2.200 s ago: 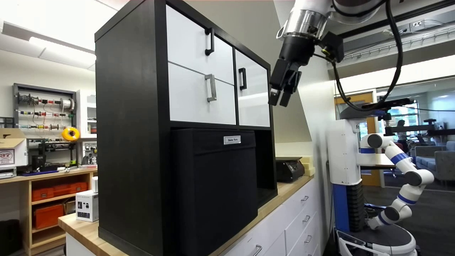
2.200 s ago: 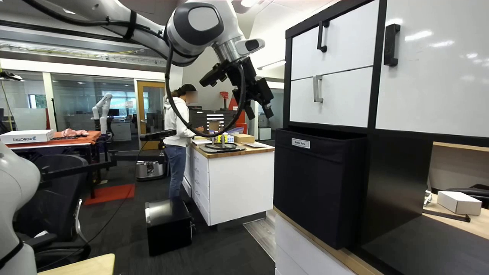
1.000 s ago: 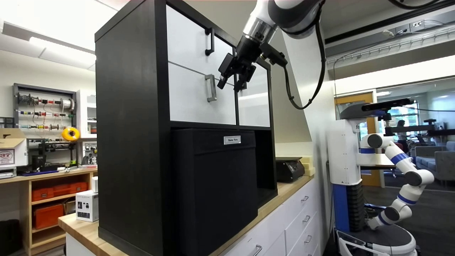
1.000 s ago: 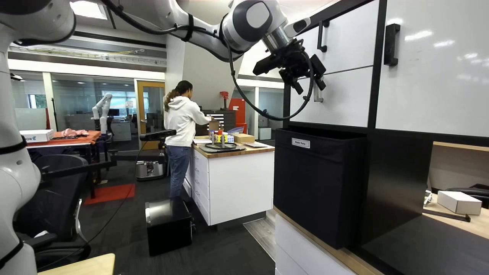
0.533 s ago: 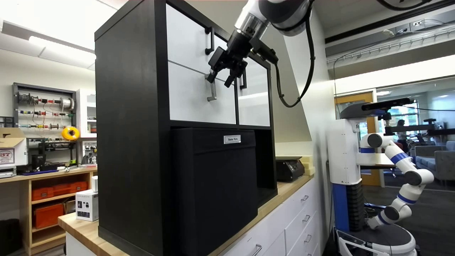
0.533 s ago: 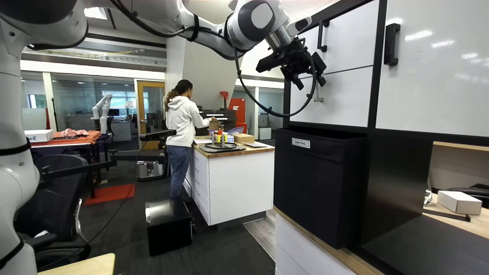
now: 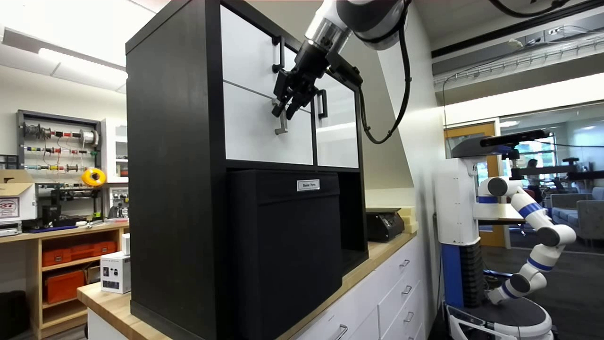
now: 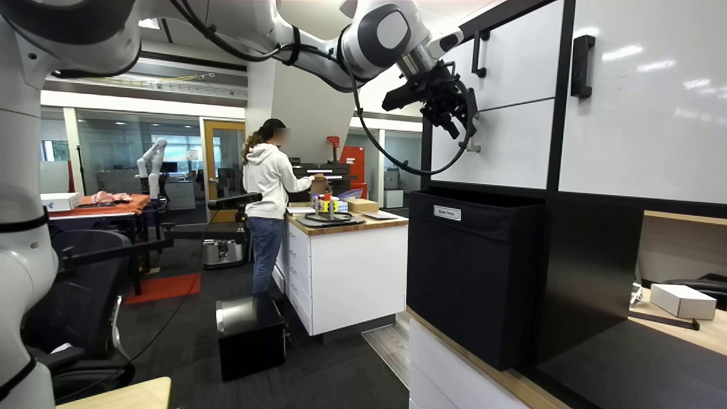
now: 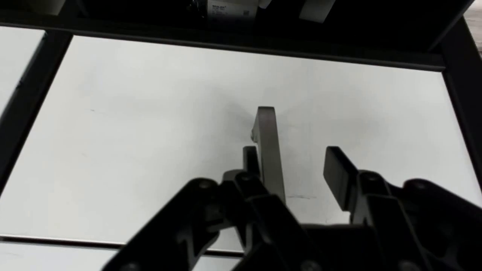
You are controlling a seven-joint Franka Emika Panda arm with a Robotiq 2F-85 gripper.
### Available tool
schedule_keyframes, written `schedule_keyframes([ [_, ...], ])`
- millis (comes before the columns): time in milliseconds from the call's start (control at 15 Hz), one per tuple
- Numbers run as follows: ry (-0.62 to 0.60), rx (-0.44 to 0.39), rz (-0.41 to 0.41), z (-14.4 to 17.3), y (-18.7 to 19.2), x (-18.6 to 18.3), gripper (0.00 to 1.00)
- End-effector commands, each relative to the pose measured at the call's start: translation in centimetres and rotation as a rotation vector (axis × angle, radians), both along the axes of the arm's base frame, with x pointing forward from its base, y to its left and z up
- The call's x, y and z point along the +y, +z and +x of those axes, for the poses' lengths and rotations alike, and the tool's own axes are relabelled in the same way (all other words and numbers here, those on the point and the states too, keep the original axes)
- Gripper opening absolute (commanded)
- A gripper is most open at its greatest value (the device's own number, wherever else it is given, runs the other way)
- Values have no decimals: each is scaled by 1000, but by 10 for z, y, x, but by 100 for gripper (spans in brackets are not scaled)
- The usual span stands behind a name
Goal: Pull out the drawer above the storage basket
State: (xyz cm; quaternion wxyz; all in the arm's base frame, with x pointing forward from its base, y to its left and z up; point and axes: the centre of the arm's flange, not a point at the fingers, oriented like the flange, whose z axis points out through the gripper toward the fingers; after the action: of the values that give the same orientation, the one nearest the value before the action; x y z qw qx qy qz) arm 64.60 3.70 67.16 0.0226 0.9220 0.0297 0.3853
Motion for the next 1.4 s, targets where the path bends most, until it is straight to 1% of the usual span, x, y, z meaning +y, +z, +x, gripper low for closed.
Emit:
schedule_keyframes([
  [0, 27, -31, -12, 1, 4, -2, 19],
  [133, 28, -35, -28, 0, 4, -5, 6],
  [267, 32, -38, -42, -1, 4, -9, 4],
  [333, 33, -38, -45, -2, 4, -9, 4],
  [400, 35, -38, -46, -3, 3, -9, 7],
  [733, 31, -20, -41, -14, -1, -6, 7],
  [1133, 28, -3, -32, -47, -14, -5, 7],
  [1333, 20, 3, -29, -71, -21, -6, 7],
])
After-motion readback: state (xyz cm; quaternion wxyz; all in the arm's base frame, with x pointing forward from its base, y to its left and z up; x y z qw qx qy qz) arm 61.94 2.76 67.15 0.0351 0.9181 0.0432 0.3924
